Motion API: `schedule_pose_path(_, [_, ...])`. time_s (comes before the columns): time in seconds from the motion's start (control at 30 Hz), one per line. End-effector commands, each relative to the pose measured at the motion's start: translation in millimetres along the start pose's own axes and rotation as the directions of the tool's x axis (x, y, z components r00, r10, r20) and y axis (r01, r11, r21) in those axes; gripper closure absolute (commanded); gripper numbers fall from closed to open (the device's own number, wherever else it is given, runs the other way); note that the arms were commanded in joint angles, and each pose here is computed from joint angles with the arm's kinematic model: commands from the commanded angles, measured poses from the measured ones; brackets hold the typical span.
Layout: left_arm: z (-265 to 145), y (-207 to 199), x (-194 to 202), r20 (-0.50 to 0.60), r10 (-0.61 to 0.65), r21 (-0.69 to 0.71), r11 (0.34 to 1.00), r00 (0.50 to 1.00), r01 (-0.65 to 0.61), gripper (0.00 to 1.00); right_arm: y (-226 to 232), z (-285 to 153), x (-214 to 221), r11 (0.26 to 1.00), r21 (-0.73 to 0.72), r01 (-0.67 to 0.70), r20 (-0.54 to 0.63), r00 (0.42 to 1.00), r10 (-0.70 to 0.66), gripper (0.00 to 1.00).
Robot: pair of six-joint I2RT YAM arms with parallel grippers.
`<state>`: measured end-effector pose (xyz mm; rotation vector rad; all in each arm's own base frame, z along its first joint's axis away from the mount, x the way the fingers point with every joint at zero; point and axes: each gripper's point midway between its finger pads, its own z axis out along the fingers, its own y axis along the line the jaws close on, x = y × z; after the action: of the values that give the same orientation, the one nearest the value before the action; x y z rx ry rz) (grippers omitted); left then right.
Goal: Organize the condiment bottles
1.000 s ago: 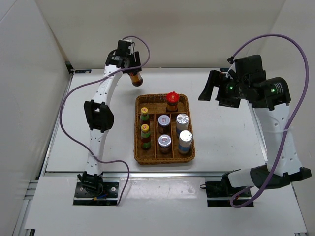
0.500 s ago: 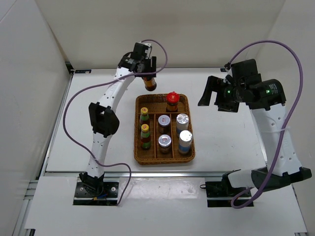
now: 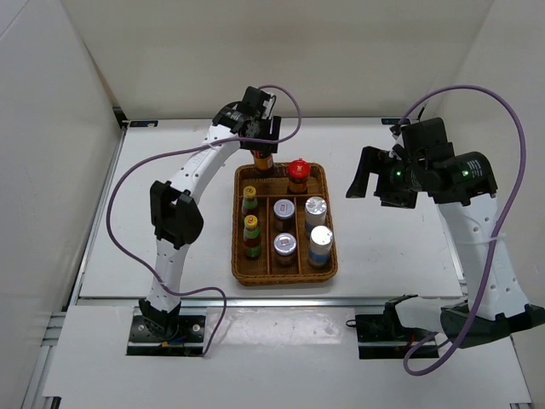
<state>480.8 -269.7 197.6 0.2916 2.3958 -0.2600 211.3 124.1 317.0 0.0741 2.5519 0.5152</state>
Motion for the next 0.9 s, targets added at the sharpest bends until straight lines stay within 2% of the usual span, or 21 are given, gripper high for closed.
schedule_pose_path(0.0, [-58, -1, -45, 0.17, -0.027, 0.013, 1.0, 0.985, 0.025, 0.89, -17, -6, 27, 0.998, 0.061, 0.007, -0.088, 0.996, -0.001, 0.0])
schedule_pose_path(0.17, [-23, 4, -11, 0.065, -0.028, -0.034, 0.999, 0.997, 0.031, 0.89, -17, -4, 27, 0.998, 0.059, 0.017, -0.087, 0.996, -0.012, 0.0])
schedule_pose_path(0.4, [3, 6, 11, -0.002, -0.034, -0.053, 0.998, 0.999, 0.034, 0.89, -17, -1, 25, 0.997, 0.043, 0.059, -0.084, 0.995, -0.055, 0.0])
schedule_pose_path(0.5, [6, 4, 19, -0.028, -0.033, -0.035, 0.999, 0.999, 0.032, 0.71, -17, -1, 23, 0.997, 0.039, 0.069, -0.076, 0.995, -0.066, 0.0])
schedule_pose_path(0.63, [9, -1, 32, -0.071, -0.049, -0.01, 0.999, 0.996, 0.048, 0.31, -17, 3, 17, 0.994, 0.048, 0.098, -0.081, 0.992, -0.094, 0.0])
schedule_pose_path(0.7, [17, 2, 45, -0.106, -0.047, -0.021, 0.999, 0.993, 0.045, 0.29, -16, -1, 9, 0.992, 0.054, 0.11, -0.054, 0.993, -0.108, 0.0])
schedule_pose_path(0.8, [17, 0, 45, -0.108, -0.057, -0.014, 0.998, 0.992, 0.056, 0.2, -12, -2, -2, 0.988, 0.043, 0.145, -0.028, 0.989, -0.144, 0.0])
schedule_pose_path(0.87, [20, 2, 50, -0.123, -0.056, -0.028, 0.998, 0.991, 0.053, 0.0, -11, 1, -7, 0.986, 0.043, 0.159, -0.03, 0.987, -0.158, 0.0])
